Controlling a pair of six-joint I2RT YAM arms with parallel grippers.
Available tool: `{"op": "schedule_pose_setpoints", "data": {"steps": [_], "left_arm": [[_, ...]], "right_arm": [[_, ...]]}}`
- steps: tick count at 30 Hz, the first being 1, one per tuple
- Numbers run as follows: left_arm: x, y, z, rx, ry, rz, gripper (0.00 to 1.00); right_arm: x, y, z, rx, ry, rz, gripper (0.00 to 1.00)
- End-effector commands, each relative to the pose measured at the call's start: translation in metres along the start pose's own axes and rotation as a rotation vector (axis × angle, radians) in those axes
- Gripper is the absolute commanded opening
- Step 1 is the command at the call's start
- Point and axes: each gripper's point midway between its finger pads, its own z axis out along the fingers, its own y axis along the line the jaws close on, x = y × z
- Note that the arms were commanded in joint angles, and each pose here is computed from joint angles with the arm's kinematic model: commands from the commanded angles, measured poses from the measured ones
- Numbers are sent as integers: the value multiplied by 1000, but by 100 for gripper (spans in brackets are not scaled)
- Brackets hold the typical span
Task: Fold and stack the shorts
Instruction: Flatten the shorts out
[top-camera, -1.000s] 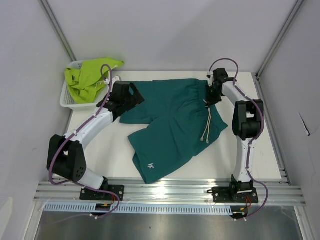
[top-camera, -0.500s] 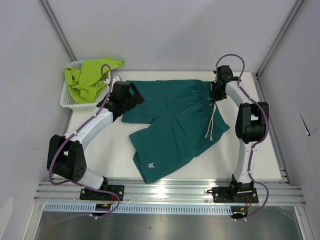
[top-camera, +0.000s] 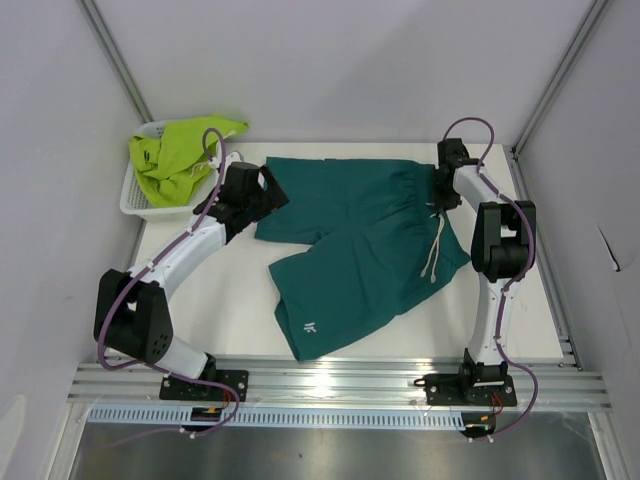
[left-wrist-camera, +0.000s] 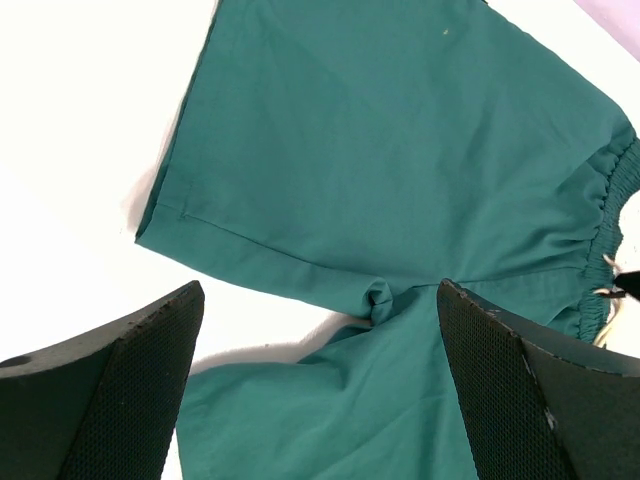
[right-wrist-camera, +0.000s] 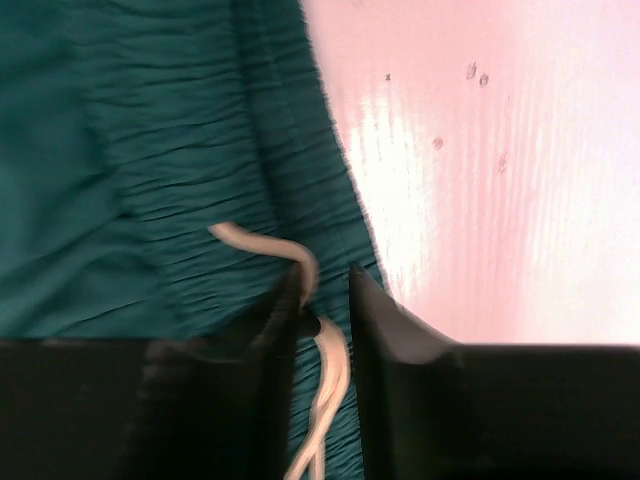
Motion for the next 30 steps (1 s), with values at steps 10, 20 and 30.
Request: {"op": "schedule_pose_setpoints", "data": {"steps": [10,20,30], "left_arm": [[-13,-18,-4,55,-34,21,99],[-14,-17,-5,50,-36,23,99],[-15,-17,-8,53,-38,27,99]], "right_arm": [[4,-1,26,-94,27,57,89],[19,24,28,-264,65,60,41],[24,41,15,-357,80,78,4]]}}
